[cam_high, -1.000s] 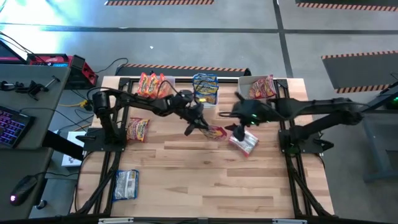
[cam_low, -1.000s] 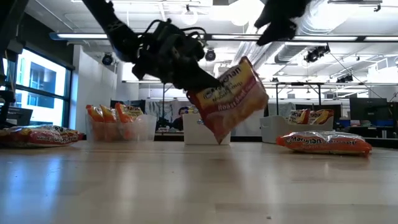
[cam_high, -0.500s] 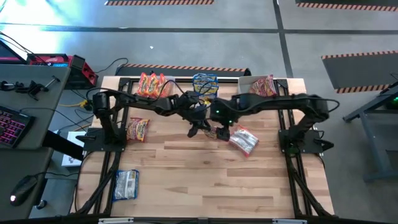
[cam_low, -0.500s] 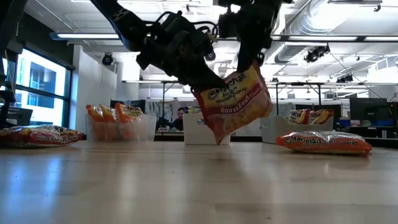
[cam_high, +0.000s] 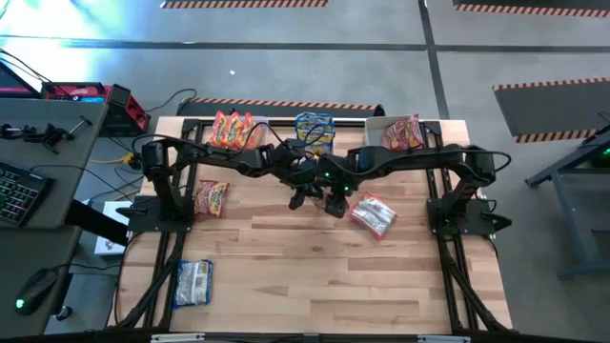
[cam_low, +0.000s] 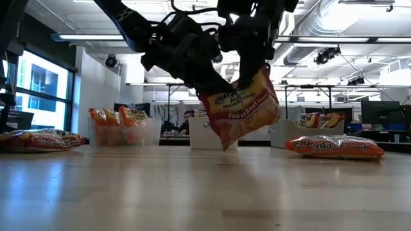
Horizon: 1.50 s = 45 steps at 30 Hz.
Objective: Sort Maruchan noodles
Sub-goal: Put the bottom red noodle pack into the gray bin
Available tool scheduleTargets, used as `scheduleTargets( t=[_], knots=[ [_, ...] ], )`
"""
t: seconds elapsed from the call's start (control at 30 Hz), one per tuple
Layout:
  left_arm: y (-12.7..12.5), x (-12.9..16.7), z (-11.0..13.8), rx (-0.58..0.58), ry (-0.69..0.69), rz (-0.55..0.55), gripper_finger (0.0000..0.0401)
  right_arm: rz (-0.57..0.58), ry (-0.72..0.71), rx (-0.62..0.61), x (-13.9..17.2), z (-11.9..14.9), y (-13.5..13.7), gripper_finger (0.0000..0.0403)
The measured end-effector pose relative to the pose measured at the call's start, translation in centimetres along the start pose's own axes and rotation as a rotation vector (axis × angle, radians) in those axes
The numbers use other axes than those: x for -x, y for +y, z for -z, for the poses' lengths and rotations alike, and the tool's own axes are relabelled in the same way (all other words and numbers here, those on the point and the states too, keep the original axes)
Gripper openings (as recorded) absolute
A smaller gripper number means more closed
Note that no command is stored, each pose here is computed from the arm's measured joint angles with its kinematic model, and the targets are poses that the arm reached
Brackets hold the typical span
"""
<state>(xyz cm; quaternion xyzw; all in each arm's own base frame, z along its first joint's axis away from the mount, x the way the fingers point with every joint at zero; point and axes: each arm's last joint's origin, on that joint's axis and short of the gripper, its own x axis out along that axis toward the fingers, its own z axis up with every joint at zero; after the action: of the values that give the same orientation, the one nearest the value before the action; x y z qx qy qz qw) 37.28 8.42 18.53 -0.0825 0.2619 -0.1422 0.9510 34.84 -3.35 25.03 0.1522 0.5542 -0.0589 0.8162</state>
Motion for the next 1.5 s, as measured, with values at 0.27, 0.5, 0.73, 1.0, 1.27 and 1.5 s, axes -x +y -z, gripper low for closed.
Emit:
scheduleTargets(
  t=[0.27,0.5,0.73,1.0,1.27,1.5],
  knots=[
    [0.0,0.0,0.0,0.008,0.0,0.001,0.0001,0.005,-0.001,0.039,0.0,0.0,-0.1,0.0065],
    [-0.2,2.1,-1.0,-0.019,0.011,-0.024,0.0034,0.006,-0.006,0.086,0.0,-0.1,0.0,0.0008],
    [-1.2,6.3,-1.7,-0.077,-0.001,-0.179,0.0096,0.087,-0.038,0.102,0.9,0.0,-0.3,0.0002],
    [-2.7,9.3,2.1,-0.042,-0.245,-0.258,0.0104,0.273,-0.226,0.0,5.8,1.7,-1.2,0.0001],
    [-4.4,11.5,4.4,-0.067,-0.418,-0.266,0.0099,0.61,-0.51,-0.477,10.2,8.0,-5.4,0.0],
    [-4.4,11.6,4.6,-0.061,-0.433,-0.29,0.0099,0.686,-0.61,-0.707,8.9,10.3,-10.6,0.0]
  ],
)
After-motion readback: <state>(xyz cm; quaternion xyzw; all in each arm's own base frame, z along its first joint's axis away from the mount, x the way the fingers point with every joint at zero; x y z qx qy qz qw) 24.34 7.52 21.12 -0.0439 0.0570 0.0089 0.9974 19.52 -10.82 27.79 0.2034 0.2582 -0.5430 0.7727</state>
